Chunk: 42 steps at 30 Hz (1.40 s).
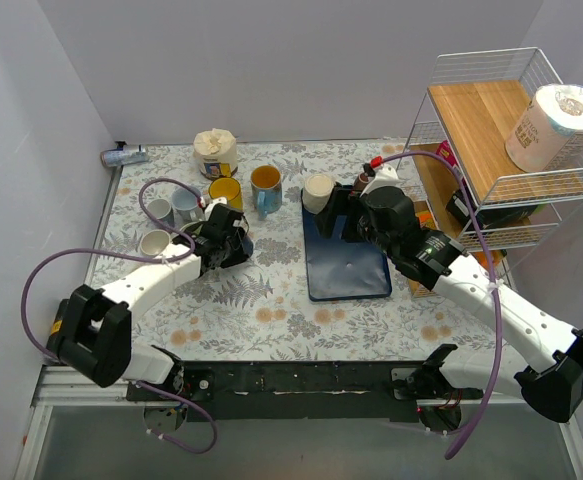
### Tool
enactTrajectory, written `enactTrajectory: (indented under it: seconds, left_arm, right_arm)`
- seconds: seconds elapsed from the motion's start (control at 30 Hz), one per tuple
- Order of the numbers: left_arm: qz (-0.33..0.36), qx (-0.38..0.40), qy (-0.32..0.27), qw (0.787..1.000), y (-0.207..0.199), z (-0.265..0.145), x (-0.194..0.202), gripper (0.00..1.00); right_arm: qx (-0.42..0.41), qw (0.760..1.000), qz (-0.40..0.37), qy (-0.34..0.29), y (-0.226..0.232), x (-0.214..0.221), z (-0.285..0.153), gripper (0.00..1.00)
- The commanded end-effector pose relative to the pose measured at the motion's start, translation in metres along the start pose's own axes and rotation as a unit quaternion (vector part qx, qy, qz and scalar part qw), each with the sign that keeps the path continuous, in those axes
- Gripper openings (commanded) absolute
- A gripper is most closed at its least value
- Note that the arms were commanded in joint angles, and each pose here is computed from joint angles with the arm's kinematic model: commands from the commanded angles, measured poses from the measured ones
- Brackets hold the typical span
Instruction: Turn the mug right side up
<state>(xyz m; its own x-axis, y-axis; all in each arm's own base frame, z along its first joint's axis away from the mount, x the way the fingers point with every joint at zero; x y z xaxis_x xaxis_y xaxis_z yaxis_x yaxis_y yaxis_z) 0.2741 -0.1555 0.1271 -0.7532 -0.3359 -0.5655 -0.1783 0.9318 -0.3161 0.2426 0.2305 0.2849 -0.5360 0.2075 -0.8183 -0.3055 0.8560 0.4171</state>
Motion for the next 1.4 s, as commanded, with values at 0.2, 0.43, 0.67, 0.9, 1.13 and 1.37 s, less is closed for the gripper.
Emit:
enactTrajectory:
  seconds: [0.2, 0.43, 0.67, 0.9, 1.13, 1.37]
  left_arm:
    - [0.011, -0.082, -0.061, 0.995, 0.004, 0.014, -0.030, 0.00]
    - [0.017, -0.113, -0.078, 0.990, 0.012, 0.026, -0.032, 0.00]
    - [0.021, -0.088, -0.072, 0.993, 0.008, 0.032, -0.026, 0.32]
    - [0.022, -0.082, -0.072, 0.994, 0.010, 0.029, -0.024, 0.41]
    - [0.012, -0.043, -0.109, 0.993, -0.006, -0.007, -0.050, 0.64]
    - [-0.028, 0.059, -0.146, 0.987, -0.030, -0.065, -0.071, 0.86]
  right_arm:
    - [0.024, 0.999, -0.034, 0.025, -0.011, 0.007, -0.003, 0.99]
    - [0.027, 0.998, -0.035, 0.033, -0.013, 0.012, 0.000, 0.99]
    - [0.030, 0.998, -0.041, 0.040, -0.014, 0.015, 0.002, 0.99]
    - [0.037, 0.997, -0.046, 0.045, -0.016, 0.016, 0.005, 0.99]
    - [0.047, 0.996, -0.066, 0.041, -0.020, 0.008, 0.011, 0.99]
    - [0.057, 0.980, -0.192, 0.006, -0.035, -0.031, 0.040, 0.99]
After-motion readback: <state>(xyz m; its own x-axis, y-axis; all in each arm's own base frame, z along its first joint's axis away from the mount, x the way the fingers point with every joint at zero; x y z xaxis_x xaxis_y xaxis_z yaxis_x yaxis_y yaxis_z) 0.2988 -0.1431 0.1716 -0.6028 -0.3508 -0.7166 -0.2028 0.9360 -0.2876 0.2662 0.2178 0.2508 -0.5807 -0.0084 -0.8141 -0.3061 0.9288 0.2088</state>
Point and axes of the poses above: each gripper's point midway between its finger pads, its own z axis out along the fingers, its own y axis along the line the jaws close on, x = y × z, the point moved 4 cm from there along -z, back along the fingers, and after that the axes turned 2 degrees about -z, right-handed, at the moved point
